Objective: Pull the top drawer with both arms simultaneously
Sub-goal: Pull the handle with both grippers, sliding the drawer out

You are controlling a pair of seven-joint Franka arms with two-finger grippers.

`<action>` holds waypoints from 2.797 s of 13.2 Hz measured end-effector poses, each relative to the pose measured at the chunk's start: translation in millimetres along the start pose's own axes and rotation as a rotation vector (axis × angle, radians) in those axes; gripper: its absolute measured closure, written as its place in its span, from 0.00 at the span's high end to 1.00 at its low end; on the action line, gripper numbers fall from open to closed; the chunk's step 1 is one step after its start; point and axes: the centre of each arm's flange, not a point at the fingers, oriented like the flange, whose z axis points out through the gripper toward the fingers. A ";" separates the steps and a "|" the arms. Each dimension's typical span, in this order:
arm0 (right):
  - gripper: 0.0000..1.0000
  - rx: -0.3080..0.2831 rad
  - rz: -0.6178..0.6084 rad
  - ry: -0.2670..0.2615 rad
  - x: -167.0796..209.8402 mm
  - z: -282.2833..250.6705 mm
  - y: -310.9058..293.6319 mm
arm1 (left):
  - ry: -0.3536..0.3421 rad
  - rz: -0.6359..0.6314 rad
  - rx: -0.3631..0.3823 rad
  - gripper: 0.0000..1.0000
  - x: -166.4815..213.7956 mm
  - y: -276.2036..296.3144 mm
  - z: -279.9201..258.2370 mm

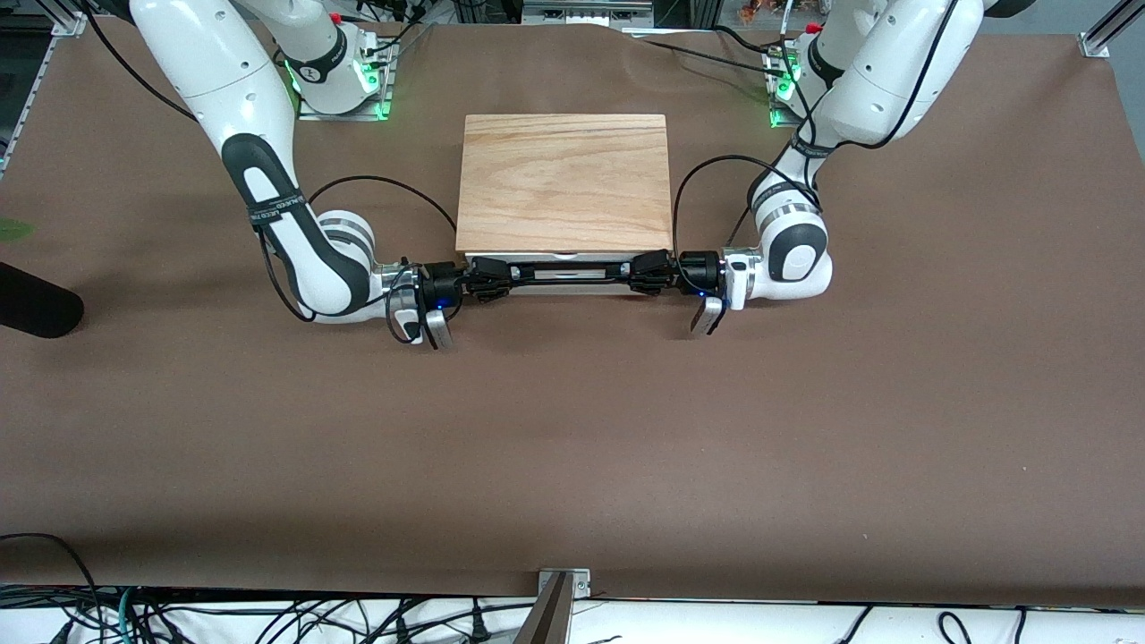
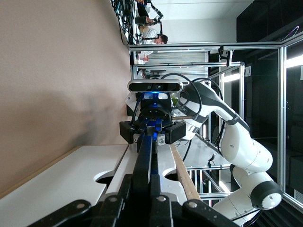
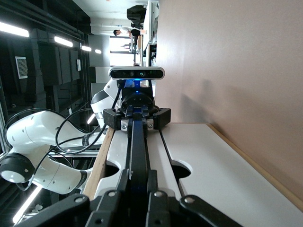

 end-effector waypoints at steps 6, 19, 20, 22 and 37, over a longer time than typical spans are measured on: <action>0.18 -0.019 -0.010 0.018 31.6 -5.5 -5.7 | 0.026 -0.002 -0.011 0.19 31.0 -0.8 -0.2; 0.18 0.000 -0.032 0.089 81.4 -13.8 -3.8 | 0.057 0.011 0.001 0.19 88.7 3.2 -1.2; 0.18 0.010 -0.030 0.092 85.1 -14.1 -2.3 | 0.059 0.010 0.001 0.19 92.4 3.0 -1.6; 0.18 0.041 -0.021 0.093 92.0 -14.5 3.9 | 0.062 0.006 0.001 0.19 98.8 2.9 -2.1; 0.18 0.095 -0.013 0.098 111.9 -15.2 15.4 | 0.081 0.002 0.009 0.19 115.5 3.1 -4.0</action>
